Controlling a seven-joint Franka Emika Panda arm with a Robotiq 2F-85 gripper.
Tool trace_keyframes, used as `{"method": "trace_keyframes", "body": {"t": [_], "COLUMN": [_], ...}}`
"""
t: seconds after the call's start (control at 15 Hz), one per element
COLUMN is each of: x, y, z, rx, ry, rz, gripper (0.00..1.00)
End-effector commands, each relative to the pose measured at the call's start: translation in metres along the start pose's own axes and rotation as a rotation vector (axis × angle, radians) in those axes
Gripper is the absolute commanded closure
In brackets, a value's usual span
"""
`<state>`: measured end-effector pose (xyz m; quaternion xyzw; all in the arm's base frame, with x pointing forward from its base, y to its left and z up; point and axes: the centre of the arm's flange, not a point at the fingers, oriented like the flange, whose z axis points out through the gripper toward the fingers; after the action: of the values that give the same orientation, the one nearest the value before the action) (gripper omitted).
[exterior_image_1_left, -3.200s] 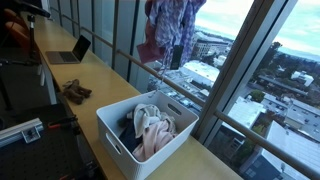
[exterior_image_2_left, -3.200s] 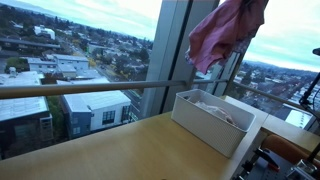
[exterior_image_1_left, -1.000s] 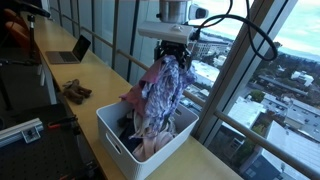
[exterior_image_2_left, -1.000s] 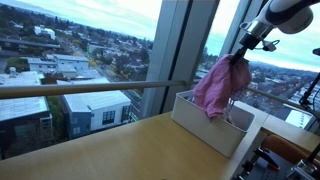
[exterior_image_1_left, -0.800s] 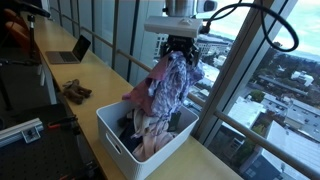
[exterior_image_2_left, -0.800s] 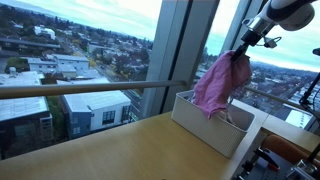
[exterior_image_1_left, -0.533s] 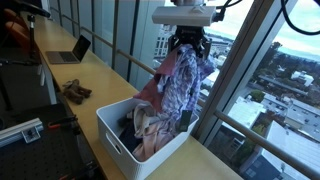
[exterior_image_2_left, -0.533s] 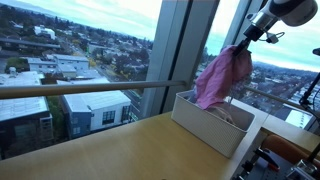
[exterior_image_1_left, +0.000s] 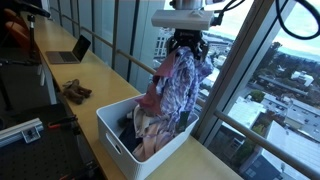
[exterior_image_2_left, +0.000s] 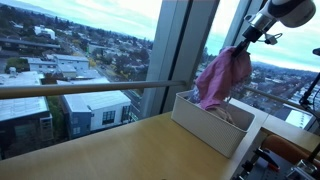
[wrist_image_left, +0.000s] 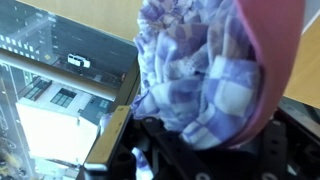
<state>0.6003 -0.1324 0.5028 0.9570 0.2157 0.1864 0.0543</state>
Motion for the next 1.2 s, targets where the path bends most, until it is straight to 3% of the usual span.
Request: {"method": "trace_keyframes", "body": {"t": [0.0,0.47,0.6,0.8,1.0,1.13], "x": [-0.001,-0.023,-0.028,-0.033,-0.027,-0.018], "y": [-0.016,-0.026,-0.022,-0.023,-0.036,-0.062], "z": [0.024,0.085,0.097,0.105,0.085,0.065], "rx": [0.059,0.140,0.148,0.151,0.148,0.142], "ry": [-0.002,-0.086,-0.108,-0.135,-0.116,-0.091], "rz": [-0.017,0.016,0.033,0.043,0.030,-0.006], "gripper": [0.96,0.98,0.72,0.58,0.34,0.20]}}
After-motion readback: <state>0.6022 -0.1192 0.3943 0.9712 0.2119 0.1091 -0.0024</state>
